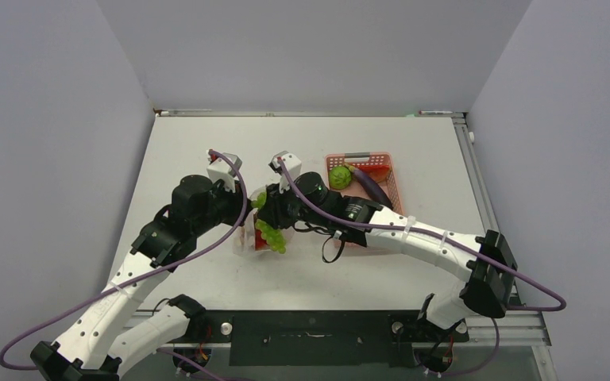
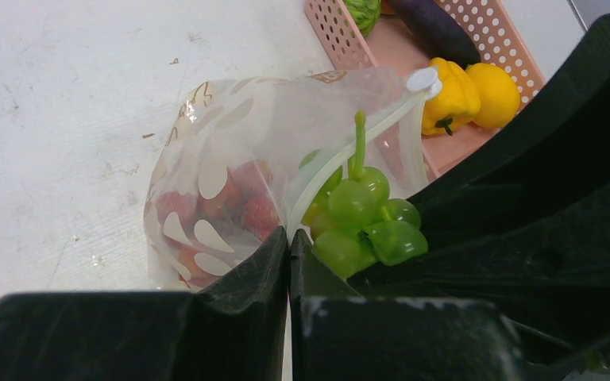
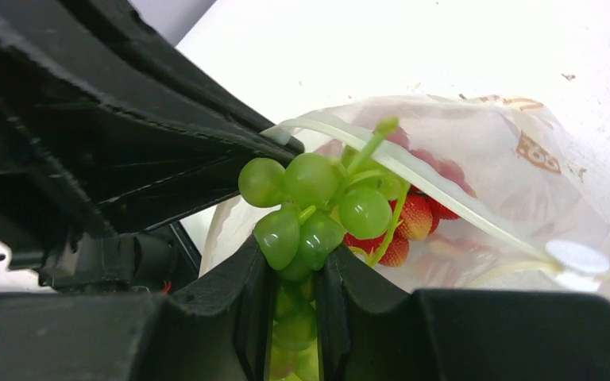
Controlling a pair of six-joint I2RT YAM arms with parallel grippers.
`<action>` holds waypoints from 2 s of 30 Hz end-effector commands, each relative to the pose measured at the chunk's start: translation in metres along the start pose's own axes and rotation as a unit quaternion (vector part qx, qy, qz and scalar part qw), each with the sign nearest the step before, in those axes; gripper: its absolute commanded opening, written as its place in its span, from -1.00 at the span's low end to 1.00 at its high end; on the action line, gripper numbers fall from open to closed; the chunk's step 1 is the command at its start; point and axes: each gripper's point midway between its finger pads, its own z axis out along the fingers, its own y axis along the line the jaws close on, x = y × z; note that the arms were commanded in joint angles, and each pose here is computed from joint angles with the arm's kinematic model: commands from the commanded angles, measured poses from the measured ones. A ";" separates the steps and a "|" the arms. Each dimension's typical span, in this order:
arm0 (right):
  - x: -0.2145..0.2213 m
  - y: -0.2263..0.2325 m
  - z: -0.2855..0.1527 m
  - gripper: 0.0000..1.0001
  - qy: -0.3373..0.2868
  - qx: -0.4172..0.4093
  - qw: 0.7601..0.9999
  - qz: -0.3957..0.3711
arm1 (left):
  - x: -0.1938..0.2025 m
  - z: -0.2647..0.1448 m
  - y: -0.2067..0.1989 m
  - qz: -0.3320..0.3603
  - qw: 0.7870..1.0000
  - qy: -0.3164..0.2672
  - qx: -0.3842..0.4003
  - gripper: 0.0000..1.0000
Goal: Place the food in the zip-top bag and seal the zipper
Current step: Place the fake fruit in the zipper food storage bag.
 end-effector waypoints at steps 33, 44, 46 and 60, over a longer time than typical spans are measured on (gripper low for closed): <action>-0.050 -0.082 0.044 -0.75 -0.091 0.216 0.968 0.089 | -0.012 0.002 -0.020 0.004 0.998 -0.013 0.055 -1.00; -0.058 -0.079 0.055 0.15 -0.117 0.200 0.966 0.111 | -0.010 0.003 -0.023 0.003 0.998 -0.008 0.062 -1.00; -0.057 -0.077 0.055 0.21 -0.116 0.194 0.968 0.111 | -0.010 0.003 -0.023 0.003 0.998 -0.009 0.062 -1.00; -0.052 -0.064 0.018 0.22 -0.094 0.165 0.979 0.075 | -0.012 0.003 -0.016 -0.001 0.999 -0.015 0.041 -1.00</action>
